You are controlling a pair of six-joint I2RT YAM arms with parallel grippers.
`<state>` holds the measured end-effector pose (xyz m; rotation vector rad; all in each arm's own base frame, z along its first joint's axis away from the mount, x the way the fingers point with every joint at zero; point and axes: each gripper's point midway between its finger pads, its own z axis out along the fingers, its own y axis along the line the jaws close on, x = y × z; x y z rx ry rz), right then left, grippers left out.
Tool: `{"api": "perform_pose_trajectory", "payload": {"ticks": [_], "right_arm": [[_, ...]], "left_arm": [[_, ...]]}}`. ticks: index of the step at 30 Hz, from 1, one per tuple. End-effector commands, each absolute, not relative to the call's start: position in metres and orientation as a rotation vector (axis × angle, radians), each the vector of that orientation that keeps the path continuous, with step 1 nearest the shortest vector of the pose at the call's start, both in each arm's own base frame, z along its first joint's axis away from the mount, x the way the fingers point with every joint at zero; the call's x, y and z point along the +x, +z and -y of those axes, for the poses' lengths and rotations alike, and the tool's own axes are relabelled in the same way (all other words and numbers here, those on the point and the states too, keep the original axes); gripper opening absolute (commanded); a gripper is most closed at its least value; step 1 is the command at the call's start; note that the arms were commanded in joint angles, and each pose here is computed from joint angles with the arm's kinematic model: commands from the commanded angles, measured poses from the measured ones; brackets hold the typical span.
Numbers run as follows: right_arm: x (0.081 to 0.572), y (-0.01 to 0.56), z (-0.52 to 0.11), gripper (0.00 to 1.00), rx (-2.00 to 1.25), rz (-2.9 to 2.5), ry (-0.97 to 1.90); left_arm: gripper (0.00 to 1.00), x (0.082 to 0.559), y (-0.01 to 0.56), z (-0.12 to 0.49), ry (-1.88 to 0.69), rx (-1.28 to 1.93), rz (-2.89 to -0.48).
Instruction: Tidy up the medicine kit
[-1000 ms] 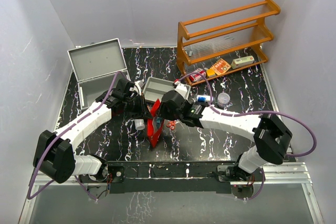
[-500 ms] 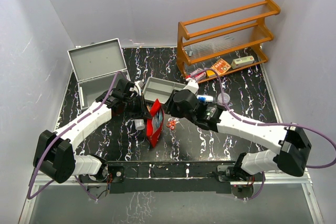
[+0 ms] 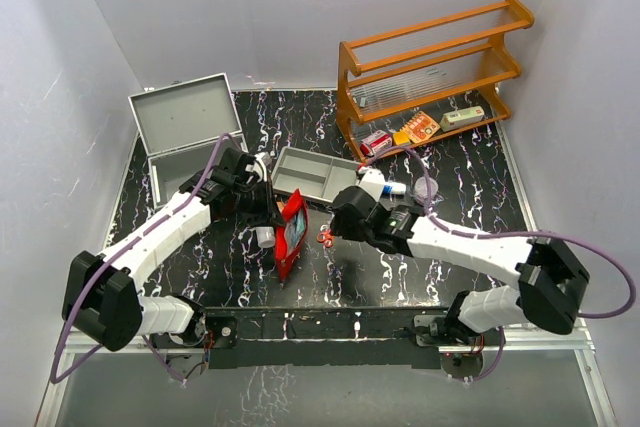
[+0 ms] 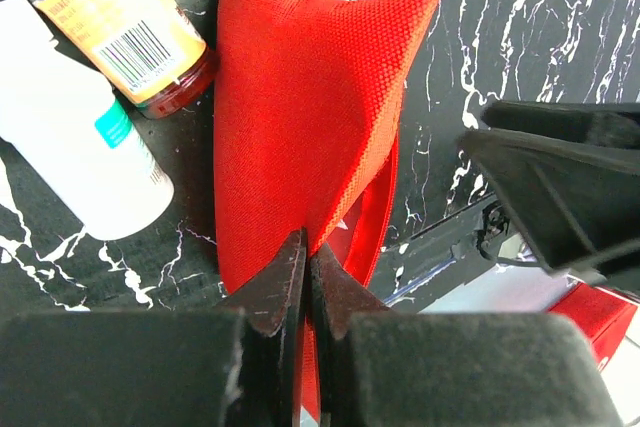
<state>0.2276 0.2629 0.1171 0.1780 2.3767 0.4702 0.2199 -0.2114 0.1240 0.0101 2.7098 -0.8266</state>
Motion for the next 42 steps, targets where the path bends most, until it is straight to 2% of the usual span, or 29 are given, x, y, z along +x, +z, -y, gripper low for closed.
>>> {"api": "perform_pose_trajectory", "payload": {"ticks": [1,20,26,42], "right_arm": [[0.230,0.099,-0.274,0.41,0.091,-2.432,0.436],[0.254,0.053,-0.302,0.43,-0.017,-2.522,0.251],[0.250,0.038,-0.286,0.42,-0.020,-2.550,0.140],[0.210,0.026,-0.214,0.31,-0.172,-2.622,-0.066]], "left_arm": [[0.00,0.219,0.158,0.213,-0.876,0.034,-2.636],[0.00,0.219,0.166,0.208,-0.852,0.020,-2.621],[0.00,0.219,0.163,0.209,-0.856,0.018,-2.625],[0.00,0.222,0.158,0.214,-0.880,0.031,-2.628]]}}
